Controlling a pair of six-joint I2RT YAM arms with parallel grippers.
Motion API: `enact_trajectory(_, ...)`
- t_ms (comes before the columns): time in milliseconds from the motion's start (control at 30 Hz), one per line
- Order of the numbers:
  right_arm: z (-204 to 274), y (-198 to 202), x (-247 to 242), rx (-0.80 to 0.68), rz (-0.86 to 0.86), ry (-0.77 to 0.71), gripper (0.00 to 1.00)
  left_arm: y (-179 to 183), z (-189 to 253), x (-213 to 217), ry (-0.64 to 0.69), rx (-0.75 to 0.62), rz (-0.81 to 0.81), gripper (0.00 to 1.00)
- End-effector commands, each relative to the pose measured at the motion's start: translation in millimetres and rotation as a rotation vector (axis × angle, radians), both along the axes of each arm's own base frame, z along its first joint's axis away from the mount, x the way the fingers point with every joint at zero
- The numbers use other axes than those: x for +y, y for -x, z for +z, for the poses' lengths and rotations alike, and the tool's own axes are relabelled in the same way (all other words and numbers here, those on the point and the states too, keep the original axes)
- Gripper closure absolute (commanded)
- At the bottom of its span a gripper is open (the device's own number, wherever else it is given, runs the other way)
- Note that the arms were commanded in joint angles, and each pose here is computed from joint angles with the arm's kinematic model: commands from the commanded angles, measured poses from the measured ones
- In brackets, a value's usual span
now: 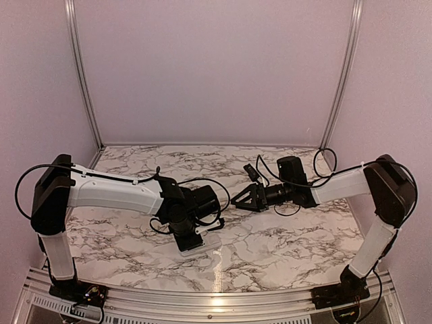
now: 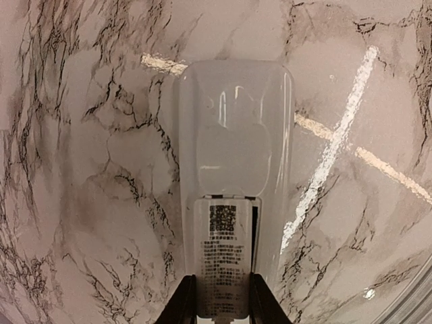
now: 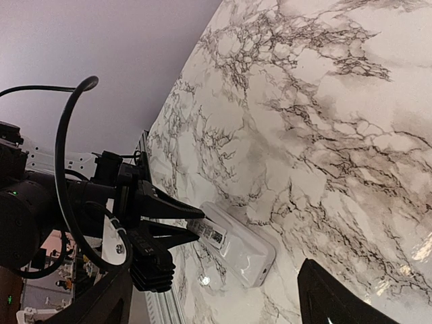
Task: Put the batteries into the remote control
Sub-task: Load the battery cover onto the remote control without the battery cover.
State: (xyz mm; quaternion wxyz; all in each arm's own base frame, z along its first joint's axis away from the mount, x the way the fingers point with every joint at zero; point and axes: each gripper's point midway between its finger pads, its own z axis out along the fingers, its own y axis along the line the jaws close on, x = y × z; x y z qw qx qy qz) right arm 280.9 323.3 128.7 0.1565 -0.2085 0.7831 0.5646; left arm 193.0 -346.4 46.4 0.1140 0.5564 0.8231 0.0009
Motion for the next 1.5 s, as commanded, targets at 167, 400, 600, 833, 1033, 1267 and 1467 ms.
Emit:
enact_trajectory(167, -3.8, -2.8, -0.6, 0.01, -0.001, -0.012, 0.17, -5.3, 17.1, -6.4, 0.047, -0.022, -0.002, 0.76)
enact_trajectory(400, -3.6, -3.3, -0.1, 0.011, 0.001, -0.013, 0.17, -5.8, 18.3, -3.9, 0.044, -0.031, 0.0, 0.76)
enact_trajectory(600, -4.8, -2.2, -0.4, 0.016, 0.002, -0.013, 0.17, -5.2, 21.6, -3.9, 0.052, -0.032, -0.001, 0.77)
enact_trajectory(833, -4.9, -2.4, -0.1, 0.016, 0.003, -0.014, 0.16, 1.8, 13.1, -4.6, 0.049, 0.01, -0.019, 0.77)
enact_trajectory(1033, -4.8, -2.1, 0.0, 0.016, 0.005, -0.015, 0.16, 5.6, 5.7, -0.9, 0.034, 0.029, -0.02, 0.77)
enact_trajectory(1267, -3.3, -2.2, 0.2, 0.014, 0.006, -0.019, 0.16, -0.9, -4.1, 8.2, -0.006, 0.015, 0.013, 0.78)
enact_trajectory(1467, -3.6, -1.7, 0.0, 0.015, 0.007, -0.02, 0.16, -1.6, -3.6, 13.0, -0.009, 0.018, 0.022, 0.79)
